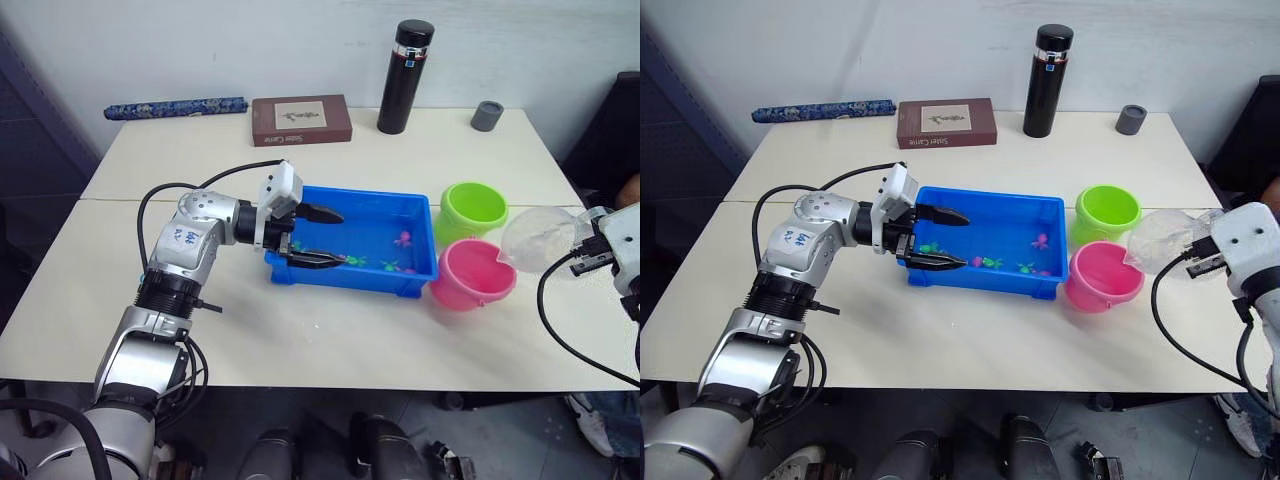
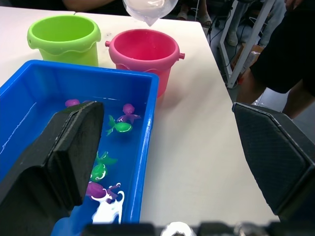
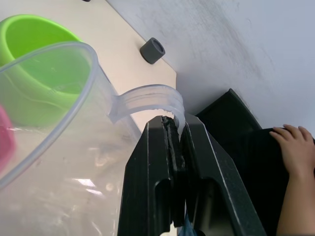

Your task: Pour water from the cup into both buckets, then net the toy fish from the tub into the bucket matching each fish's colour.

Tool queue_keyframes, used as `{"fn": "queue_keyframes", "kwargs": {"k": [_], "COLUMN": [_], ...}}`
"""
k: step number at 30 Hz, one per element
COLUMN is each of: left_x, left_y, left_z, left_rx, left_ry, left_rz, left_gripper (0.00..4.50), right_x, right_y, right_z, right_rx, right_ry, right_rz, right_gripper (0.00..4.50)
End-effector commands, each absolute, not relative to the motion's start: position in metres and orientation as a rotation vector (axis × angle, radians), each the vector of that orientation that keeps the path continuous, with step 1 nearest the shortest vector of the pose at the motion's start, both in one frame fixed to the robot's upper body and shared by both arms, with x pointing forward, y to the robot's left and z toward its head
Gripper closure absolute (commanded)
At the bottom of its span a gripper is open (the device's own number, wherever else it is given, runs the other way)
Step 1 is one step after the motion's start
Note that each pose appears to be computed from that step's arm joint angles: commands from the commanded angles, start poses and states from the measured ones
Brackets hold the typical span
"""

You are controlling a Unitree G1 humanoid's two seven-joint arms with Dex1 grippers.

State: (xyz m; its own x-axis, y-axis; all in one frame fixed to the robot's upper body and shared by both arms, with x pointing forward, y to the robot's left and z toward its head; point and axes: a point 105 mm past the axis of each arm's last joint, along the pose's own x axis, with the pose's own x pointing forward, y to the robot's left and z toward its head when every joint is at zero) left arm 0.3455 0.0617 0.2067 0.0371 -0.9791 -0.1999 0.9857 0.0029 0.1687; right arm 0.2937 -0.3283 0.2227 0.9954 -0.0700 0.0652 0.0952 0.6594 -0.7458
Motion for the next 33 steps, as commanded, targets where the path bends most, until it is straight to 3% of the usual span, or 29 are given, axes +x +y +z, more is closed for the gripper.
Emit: {"fn": "queue_keyframes", "kwargs": {"k": [1, 33], "left_x": [0.3446, 0.3442], "left_y": [0.0599, 0.0612], "left_z": [0.2204, 0.2188], "left_rx": [0.309, 0.311], "left_ry": [-0.021, -0.020], "left_rz": [-1.551, -1.547], "left_gripper": [0.00, 0.00], "right_x": [0.2907, 0.2994], "right_y": [-0.3230, -0.3132], "right_z": [0.2439, 0.2513], "right_rx": [-0.935, -1.183], "right_ry": [-0.102, -0.152], "right_rz": [-0.106, -0.091], "right_gripper": [4.47, 4.47]}}
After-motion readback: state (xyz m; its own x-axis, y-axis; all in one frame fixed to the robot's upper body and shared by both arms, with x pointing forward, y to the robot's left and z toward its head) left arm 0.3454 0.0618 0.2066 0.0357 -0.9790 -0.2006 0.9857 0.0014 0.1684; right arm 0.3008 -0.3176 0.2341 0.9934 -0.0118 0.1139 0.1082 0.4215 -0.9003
